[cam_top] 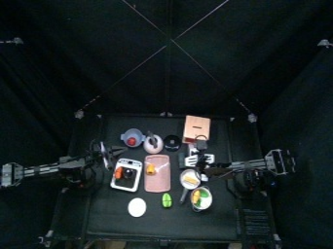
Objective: Grab cleaver with other hand
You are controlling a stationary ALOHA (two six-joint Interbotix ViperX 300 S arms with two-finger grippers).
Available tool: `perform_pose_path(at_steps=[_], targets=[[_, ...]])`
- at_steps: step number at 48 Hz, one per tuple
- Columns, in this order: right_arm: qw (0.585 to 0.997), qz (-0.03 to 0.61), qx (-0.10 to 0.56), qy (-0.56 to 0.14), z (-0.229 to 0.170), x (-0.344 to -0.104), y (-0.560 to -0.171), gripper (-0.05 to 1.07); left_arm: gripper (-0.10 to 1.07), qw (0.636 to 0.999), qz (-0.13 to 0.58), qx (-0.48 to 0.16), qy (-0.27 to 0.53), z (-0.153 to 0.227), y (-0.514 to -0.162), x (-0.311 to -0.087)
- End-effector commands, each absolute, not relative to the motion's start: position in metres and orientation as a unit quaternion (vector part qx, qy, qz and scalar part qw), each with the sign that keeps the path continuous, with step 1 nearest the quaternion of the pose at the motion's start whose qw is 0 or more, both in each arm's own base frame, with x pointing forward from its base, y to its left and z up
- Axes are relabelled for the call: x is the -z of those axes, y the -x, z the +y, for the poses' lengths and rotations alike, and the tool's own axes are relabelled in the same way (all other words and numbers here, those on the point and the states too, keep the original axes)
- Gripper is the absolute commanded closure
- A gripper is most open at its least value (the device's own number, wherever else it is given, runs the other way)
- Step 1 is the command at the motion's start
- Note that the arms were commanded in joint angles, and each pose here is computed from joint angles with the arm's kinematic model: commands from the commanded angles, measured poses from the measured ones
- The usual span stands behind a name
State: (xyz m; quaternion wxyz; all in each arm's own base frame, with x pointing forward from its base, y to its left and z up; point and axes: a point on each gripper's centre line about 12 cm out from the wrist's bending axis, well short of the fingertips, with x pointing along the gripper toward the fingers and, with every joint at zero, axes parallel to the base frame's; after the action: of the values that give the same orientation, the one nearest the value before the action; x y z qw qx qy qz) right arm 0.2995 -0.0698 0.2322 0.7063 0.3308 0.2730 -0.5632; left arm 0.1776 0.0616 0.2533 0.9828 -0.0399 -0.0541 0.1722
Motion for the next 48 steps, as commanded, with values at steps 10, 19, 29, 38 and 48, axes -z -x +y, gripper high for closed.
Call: perform_pose_path(at_steps=[10, 19, 29, 38, 48], targets=[[0.709, 0.261, 0.56, -0.339, -0.072, -0.243, -0.3, 0.49, 0.45, 0.982, -0.062, -0.173, 0.037, 0.062, -0.179, -0.259], [0.705, 0.256, 0.57, -0.335, -0.072, -0.25, -0.299, 0.49, 0.45, 0.982, -0.062, -0.173, 0.037, 0.062, -0.179, -0.259], [0.704, 0.25, 0.577, -0.329, -0.07, -0.261, -0.3, 0.49, 0.45, 0.982, -0.062, -0.173, 0.038, 0.062, -0.179, -0.259], [0.705, 0.246, 0.578, -0.328, -0.068, -0.267, -0.302, 0.49, 0.45, 0.982, -0.062, -0.173, 0.038, 0.062, -0.179, -0.259], [0.71, 0.243, 0.576, -0.324, -0.065, -0.271, -0.302, 0.49, 0.45, 0.982, -0.062, -0.173, 0.037, 0.062, -0.179, -0.259]])
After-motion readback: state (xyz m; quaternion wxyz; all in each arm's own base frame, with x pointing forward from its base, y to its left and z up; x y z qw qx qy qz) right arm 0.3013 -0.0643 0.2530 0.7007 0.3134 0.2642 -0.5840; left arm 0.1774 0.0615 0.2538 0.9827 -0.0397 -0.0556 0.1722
